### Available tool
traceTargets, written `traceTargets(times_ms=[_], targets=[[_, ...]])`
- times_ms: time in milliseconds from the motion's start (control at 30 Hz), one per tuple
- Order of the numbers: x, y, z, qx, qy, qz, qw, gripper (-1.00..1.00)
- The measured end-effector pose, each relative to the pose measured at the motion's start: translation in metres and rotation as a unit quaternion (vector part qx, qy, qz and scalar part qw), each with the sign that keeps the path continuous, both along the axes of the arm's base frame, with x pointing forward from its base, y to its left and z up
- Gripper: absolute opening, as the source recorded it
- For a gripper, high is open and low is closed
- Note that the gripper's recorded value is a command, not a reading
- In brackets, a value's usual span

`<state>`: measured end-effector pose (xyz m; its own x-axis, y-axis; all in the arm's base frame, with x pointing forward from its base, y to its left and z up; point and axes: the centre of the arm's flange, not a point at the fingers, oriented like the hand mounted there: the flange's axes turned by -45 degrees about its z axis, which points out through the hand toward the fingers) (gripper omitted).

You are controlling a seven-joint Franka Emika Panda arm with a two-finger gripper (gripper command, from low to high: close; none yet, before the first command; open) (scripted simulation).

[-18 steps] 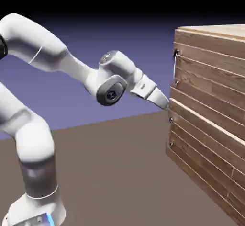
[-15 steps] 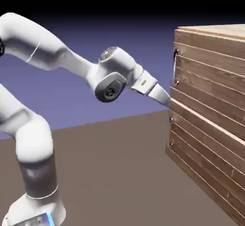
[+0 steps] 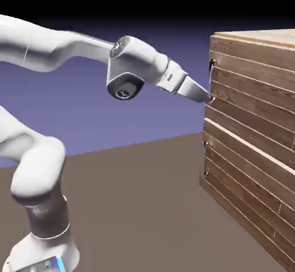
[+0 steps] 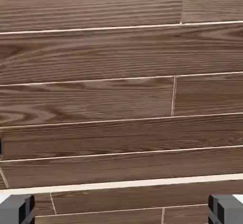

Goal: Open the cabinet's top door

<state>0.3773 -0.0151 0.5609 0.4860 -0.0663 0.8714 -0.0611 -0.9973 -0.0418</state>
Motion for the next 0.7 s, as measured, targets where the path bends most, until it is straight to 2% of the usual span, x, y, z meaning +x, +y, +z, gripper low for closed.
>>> traceTargets(times_ms=[367, 700], targets=[[-0.006, 0.020, 0.023, 0.004, -0.073, -0.002, 0.997, 0.00], [0.000, 0.052, 0.022, -0.001, -0.135, 0.004, 0.991, 0.00]])
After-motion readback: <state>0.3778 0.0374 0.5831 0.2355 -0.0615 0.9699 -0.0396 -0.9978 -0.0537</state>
